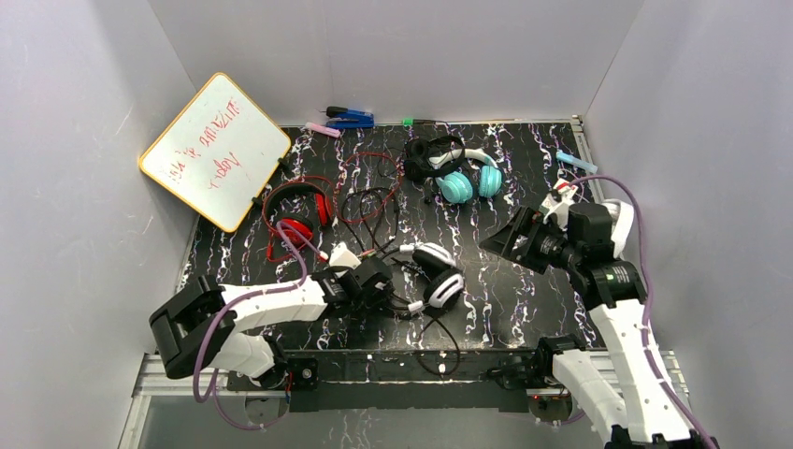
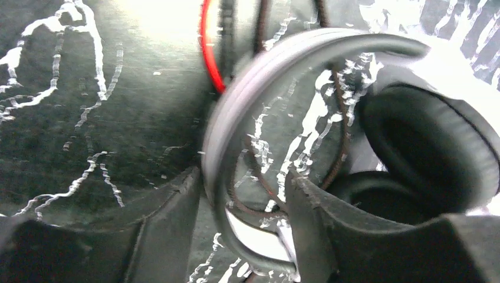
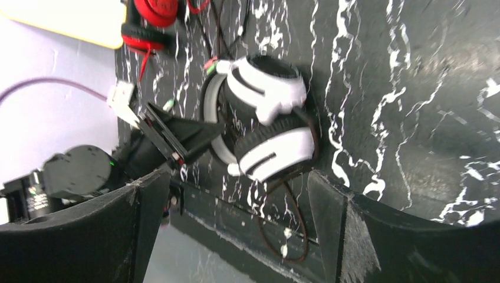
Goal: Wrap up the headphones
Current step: Place the headphones at the center of the board.
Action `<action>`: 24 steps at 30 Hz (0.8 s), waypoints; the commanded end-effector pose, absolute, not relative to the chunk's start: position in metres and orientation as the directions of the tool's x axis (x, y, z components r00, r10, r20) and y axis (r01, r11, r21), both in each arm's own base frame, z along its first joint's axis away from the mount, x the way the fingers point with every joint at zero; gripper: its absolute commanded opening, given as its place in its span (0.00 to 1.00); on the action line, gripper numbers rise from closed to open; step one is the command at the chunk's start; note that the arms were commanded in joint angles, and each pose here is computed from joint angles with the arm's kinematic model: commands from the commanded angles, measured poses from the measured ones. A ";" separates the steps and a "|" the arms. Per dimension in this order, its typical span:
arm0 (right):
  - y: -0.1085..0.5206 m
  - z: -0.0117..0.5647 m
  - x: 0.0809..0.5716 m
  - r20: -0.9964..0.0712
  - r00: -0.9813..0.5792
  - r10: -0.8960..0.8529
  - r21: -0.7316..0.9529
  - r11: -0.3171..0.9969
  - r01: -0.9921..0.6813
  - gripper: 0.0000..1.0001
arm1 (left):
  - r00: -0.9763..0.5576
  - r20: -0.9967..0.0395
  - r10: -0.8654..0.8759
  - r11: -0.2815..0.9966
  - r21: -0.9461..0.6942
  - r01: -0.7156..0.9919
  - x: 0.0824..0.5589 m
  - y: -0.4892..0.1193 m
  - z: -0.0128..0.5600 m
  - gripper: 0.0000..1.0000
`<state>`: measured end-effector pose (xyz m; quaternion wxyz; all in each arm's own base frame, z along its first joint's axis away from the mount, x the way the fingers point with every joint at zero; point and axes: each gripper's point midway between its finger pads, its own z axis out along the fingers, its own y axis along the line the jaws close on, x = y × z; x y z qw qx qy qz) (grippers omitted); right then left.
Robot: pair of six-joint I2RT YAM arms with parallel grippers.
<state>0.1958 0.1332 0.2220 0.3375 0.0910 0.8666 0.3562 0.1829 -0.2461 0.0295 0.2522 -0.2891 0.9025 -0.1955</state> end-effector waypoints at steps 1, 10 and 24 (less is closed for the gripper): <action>0.154 0.210 0.185 -0.455 -0.834 0.313 0.731 0.666 -0.148 0.94 | -0.680 -0.466 -0.566 0.802 -0.500 -0.325 0.206 -0.253 0.071 0.60; 0.147 0.194 0.182 -0.462 -0.838 0.292 0.693 0.709 -0.135 0.99 | -0.764 -0.635 -0.117 0.981 -0.194 0.011 0.219 -0.209 0.116 0.78; 0.151 0.181 0.187 -0.436 -0.841 0.320 0.688 0.721 -0.082 0.99 | -0.804 -0.594 0.025 0.971 -0.177 0.161 0.234 -0.210 0.100 0.82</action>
